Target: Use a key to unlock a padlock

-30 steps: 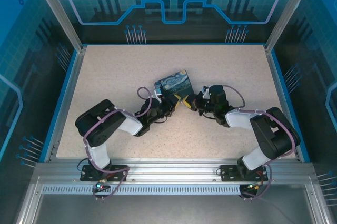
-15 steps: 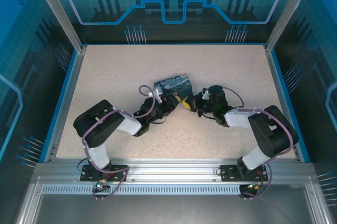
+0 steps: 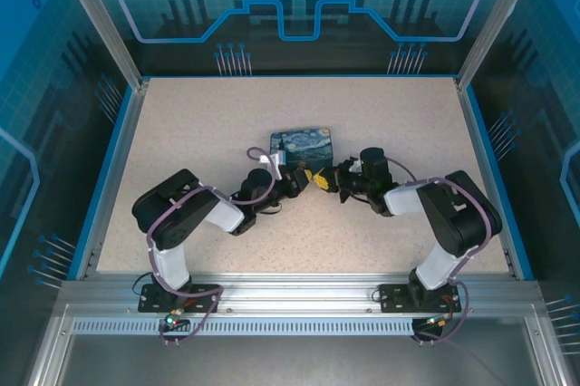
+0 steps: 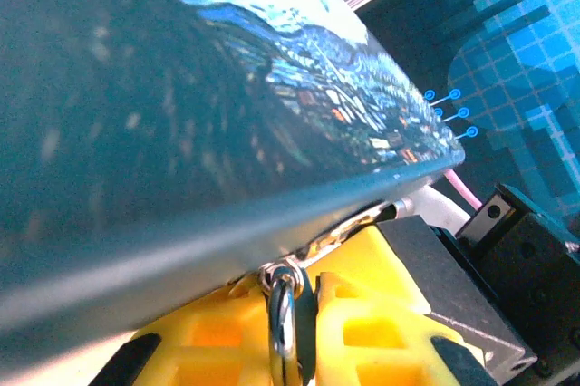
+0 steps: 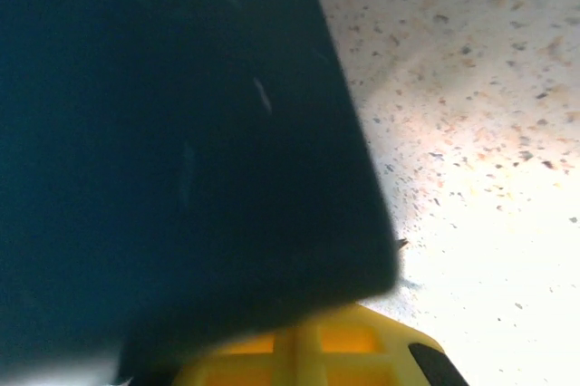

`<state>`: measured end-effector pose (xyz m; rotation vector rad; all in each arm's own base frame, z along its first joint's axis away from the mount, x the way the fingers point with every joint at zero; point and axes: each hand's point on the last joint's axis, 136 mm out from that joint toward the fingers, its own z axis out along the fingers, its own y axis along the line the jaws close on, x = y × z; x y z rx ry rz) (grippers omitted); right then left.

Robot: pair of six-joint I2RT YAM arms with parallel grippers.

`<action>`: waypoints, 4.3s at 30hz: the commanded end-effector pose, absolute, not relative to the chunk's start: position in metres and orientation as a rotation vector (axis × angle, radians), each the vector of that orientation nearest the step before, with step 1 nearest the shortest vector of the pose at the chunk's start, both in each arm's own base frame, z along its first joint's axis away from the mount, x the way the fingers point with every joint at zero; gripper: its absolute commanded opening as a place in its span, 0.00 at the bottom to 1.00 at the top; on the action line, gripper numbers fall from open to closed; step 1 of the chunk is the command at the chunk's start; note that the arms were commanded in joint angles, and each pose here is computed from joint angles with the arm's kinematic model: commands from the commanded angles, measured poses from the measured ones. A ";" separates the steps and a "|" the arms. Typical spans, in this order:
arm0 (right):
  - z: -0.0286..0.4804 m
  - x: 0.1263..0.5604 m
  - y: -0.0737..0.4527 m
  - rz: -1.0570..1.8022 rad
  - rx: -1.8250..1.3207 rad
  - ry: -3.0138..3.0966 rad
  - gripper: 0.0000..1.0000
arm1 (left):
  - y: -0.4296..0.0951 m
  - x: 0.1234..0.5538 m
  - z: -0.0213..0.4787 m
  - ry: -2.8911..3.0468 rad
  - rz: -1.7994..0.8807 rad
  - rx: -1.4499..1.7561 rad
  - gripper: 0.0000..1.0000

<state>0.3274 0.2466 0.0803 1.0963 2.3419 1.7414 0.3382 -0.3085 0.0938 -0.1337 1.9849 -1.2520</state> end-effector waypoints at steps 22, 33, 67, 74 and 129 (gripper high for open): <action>0.093 0.336 0.248 1.679 0.901 2.315 0.00 | -0.331 0.289 0.092 2.008 -1.482 0.028 0.47; 0.056 0.321 0.248 1.587 0.900 2.424 0.00 | -0.313 0.279 0.129 1.939 -1.505 -0.017 0.48; 0.053 0.331 0.228 0.812 -0.289 2.605 0.58 | -0.195 0.284 0.215 2.074 -0.973 -0.226 0.99; 0.042 0.341 0.246 0.831 -0.377 2.585 0.56 | -0.187 0.290 0.212 2.068 -1.014 -0.307 0.99; 0.014 0.325 0.276 0.925 -0.448 2.597 0.40 | -0.187 0.300 0.196 2.059 -1.124 -0.417 0.99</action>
